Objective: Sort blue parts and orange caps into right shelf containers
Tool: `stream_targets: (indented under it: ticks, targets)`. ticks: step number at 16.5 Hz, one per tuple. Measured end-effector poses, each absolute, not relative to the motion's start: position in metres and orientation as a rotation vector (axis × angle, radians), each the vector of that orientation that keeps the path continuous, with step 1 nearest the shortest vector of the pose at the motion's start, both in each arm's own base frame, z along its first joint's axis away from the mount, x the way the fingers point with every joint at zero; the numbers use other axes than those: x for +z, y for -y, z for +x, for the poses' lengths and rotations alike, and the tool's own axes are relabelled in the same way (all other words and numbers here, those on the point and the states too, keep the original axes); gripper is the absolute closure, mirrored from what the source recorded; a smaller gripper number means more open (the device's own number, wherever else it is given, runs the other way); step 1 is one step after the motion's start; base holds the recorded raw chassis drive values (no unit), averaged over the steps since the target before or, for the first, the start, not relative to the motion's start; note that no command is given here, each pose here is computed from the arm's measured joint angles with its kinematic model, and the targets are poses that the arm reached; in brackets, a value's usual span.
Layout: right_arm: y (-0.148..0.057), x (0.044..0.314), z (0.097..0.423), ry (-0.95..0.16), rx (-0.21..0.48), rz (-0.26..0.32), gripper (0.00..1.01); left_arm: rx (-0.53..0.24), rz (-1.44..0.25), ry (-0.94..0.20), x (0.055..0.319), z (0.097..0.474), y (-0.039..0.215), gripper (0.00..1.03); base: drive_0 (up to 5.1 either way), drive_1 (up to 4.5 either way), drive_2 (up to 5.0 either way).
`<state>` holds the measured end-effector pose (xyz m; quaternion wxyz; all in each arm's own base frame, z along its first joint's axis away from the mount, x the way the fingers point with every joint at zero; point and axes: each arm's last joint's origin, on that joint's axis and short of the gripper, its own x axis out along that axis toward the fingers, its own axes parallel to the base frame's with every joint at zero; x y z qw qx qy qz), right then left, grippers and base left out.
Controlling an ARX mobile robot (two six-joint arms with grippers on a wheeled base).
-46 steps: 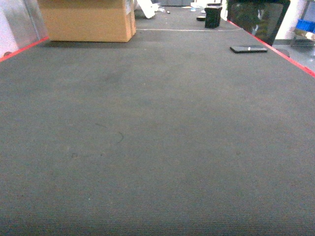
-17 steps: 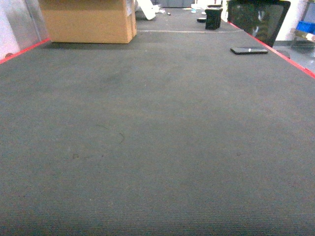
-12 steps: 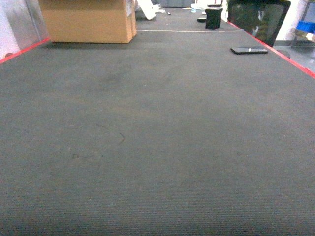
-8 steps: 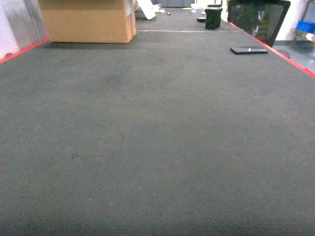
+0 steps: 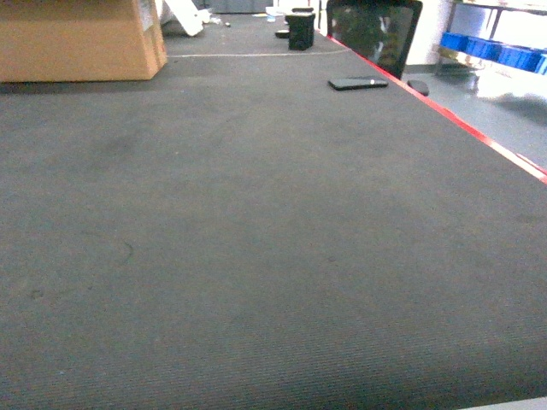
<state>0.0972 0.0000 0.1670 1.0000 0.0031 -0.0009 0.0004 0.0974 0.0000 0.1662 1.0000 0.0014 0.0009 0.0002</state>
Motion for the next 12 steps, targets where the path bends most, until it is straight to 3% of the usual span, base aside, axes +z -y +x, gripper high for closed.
stream_targets:
  ticks: [12]
  targets:
    - [0.0000,0.1670,0.0972,0.001,0.001,0.006,0.58,0.000,0.003,-0.002,0.1662,0.0974,0.0000,0.63,-1.6,-1.63,-1.6]
